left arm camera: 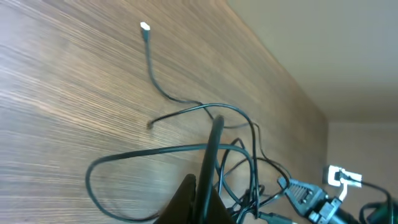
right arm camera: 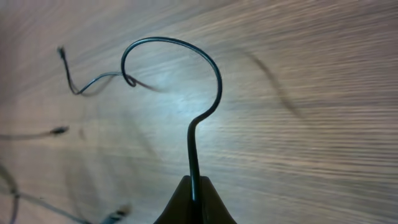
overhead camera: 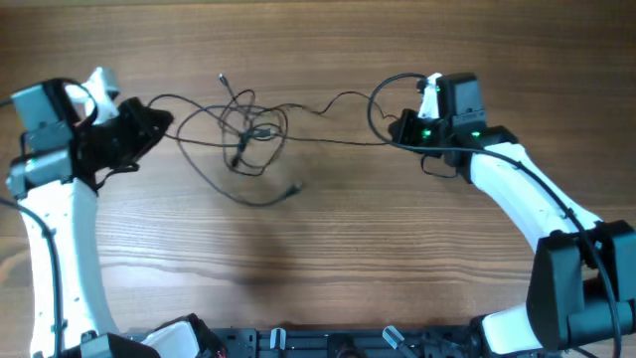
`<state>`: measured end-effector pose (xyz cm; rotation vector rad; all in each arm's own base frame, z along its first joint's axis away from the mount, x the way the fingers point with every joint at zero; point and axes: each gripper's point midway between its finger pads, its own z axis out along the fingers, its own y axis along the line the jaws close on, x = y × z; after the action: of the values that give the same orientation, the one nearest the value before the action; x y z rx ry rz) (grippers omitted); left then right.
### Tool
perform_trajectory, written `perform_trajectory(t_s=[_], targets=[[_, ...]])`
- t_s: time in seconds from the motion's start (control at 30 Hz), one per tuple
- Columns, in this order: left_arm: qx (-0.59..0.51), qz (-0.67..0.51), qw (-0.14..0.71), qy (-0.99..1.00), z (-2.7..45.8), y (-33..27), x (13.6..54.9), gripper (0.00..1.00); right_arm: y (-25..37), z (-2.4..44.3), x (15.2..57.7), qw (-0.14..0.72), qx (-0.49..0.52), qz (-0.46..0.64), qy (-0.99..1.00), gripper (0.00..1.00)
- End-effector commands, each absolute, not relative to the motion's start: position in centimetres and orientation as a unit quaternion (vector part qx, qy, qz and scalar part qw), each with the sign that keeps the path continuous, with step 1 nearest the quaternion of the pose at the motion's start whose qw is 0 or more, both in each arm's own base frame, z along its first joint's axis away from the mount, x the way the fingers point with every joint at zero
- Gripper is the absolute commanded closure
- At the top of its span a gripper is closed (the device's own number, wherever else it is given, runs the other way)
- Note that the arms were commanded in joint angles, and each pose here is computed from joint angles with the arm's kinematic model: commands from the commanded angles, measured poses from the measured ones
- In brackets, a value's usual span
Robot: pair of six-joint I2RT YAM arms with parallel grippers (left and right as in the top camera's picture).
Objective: Untangle cables
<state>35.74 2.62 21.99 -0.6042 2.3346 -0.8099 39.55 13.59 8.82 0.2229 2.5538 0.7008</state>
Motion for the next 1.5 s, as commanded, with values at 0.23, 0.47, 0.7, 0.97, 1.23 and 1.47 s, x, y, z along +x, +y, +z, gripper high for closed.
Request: perform_trajectory(t_s=[0.23, 0.47, 0.7, 0.97, 1.23, 1.47], targets=[[-0.293, -0.227, 0.17, 0.913, 12.8, 2.8, 32.8, 0.96, 11.5, 9.4, 40.3, 0.24, 0.102, 0.269, 0.927, 0.96], [-0.198, -0.279, 0.12, 0.932, 8.5, -4.8, 33.7, 0.96, 14.8, 10.6, 38.3, 0.189, 0.066, 0.363, 0.91, 0.69], [-0.189, -0.277, 0.1, 0.937, 6.9, -5.7, 33.8, 0.96, 19.7, 11.4, 35.9, 0.187, -0.068, 0.395, 0.897, 0.42], [-0.21, -0.268, 0.073, 0.938, 6.4, -3.5, 32.1, 0.94, 28.2, 14.2, 33.5, 0.215, -0.211, 0.393, 0.869, 0.58], [-0.216, -0.265, 0.045, 0.939, 3.8, -3.3, 30.2, 0.9, 34.4, 14.4, 32.9, 0.281, -0.313, 0.324, 0.847, 0.56], [-0.214, -0.251, 0.061, 0.942, 1.1, -2.8, 30.5, 0.81, 38.2, 10.7, 31.8, 0.24, -0.387, 0.305, 0.836, 0.56]])
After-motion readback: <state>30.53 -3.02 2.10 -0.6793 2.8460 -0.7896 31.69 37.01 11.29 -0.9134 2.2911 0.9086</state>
